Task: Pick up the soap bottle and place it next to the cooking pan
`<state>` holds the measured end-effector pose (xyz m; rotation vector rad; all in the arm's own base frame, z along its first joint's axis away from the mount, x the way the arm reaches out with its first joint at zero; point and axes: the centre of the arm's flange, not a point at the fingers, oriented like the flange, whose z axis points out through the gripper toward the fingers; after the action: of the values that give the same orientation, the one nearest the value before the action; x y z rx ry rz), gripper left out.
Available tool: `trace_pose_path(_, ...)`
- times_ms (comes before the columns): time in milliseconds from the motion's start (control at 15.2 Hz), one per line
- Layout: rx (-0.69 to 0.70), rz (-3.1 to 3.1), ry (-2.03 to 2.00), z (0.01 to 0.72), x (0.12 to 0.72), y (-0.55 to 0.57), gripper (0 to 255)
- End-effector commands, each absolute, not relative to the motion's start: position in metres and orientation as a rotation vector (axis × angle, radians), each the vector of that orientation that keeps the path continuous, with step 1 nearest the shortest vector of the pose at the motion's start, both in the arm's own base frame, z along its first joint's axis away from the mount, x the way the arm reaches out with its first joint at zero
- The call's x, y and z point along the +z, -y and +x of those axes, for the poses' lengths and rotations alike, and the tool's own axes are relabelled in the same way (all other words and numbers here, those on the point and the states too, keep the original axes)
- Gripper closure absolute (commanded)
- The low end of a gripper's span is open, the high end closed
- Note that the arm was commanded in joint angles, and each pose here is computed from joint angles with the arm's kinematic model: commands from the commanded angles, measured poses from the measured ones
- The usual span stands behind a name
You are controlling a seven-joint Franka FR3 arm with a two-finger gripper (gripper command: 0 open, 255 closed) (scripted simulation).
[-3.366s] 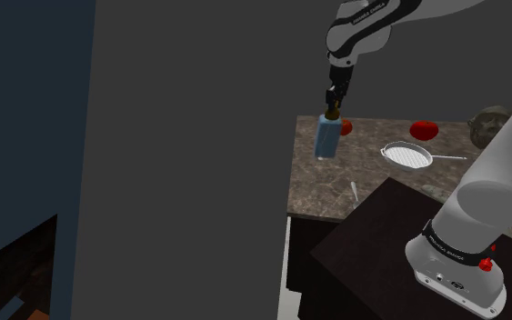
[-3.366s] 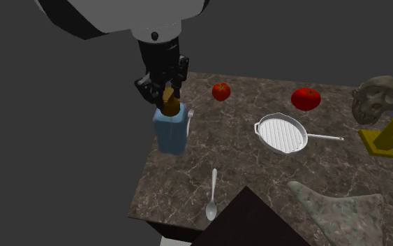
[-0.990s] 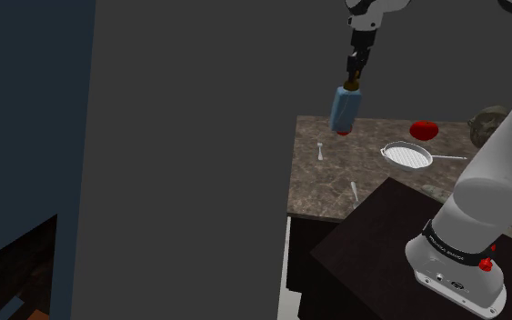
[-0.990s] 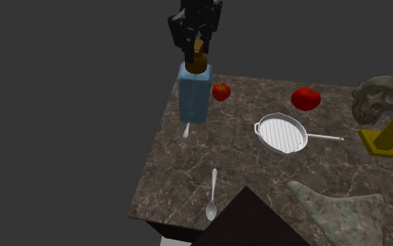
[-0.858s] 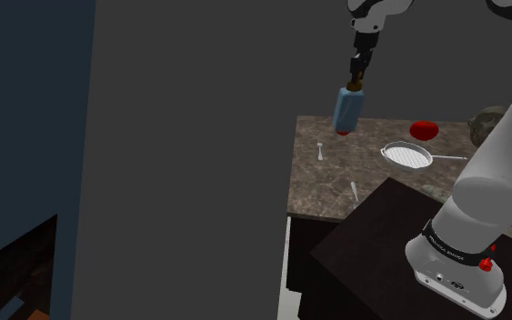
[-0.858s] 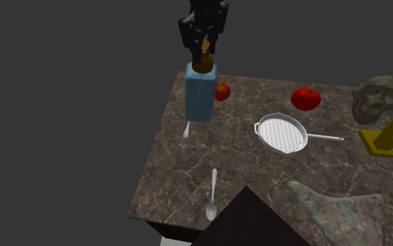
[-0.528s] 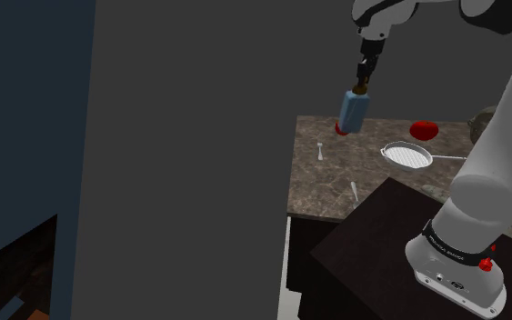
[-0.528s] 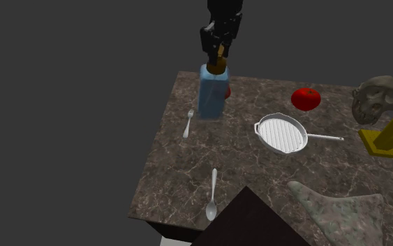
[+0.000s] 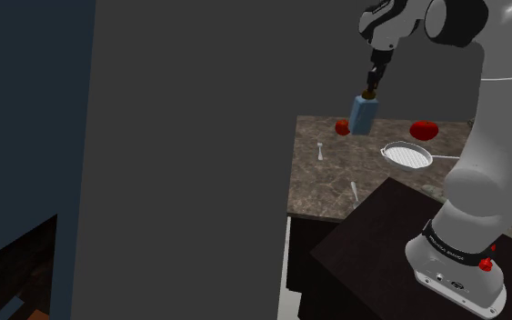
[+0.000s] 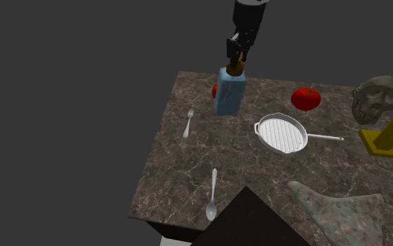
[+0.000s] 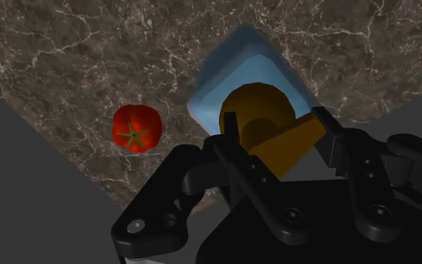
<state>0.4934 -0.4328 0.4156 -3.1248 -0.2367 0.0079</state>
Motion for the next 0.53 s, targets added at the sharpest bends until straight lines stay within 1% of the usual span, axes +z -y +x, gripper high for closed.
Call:
trace_pose_path(0, 0.006, -3.126, 0.238, 0.492, 0.403, 0.456, 255)
trace_pose_path(462, 0.006, -3.126, 0.238, 0.489, 0.358, 0.537, 255)
